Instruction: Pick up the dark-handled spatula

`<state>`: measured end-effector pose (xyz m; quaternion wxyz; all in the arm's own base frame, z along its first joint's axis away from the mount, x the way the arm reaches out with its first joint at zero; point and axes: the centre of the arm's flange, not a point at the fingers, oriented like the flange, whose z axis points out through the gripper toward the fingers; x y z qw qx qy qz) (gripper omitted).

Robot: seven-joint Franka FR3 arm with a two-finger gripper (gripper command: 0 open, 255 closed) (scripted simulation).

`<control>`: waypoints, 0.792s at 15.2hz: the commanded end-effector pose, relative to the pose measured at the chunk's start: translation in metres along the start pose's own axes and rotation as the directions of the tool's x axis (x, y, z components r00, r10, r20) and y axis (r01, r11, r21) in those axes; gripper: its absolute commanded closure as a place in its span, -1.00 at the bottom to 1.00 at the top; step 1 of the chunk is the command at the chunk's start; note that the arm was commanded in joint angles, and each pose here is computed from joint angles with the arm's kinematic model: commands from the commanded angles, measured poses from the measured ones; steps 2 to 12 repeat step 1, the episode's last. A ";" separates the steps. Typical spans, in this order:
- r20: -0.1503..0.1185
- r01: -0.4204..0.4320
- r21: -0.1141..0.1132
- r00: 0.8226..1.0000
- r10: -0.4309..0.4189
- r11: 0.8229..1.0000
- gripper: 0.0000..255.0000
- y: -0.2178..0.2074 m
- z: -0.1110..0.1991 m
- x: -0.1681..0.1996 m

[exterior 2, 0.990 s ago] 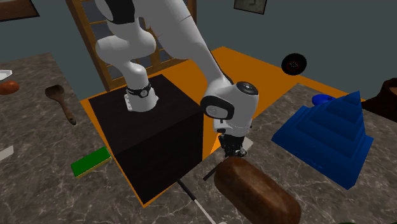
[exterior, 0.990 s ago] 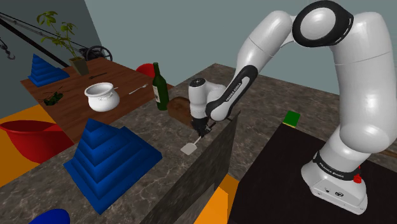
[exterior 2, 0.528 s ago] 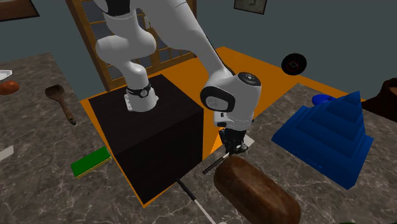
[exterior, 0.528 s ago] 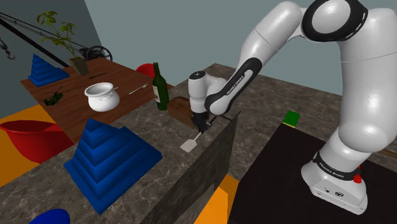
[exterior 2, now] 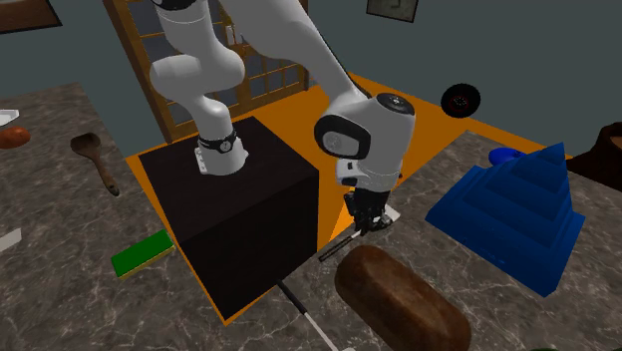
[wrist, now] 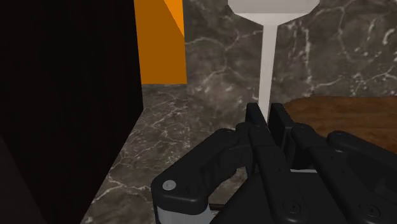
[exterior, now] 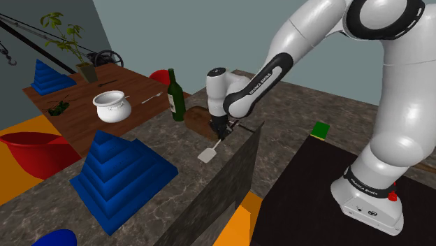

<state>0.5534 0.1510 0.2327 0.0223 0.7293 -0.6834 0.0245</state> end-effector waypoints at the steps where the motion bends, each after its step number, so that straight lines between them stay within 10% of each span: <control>1: 0.000 0.000 0.000 1.000 0.000 1.000 1.00 0.001 -0.003 0.000; 12: 0.000 0.000 0.000 1.000 0.000 1.000 1.00 0.001 -0.003 0.000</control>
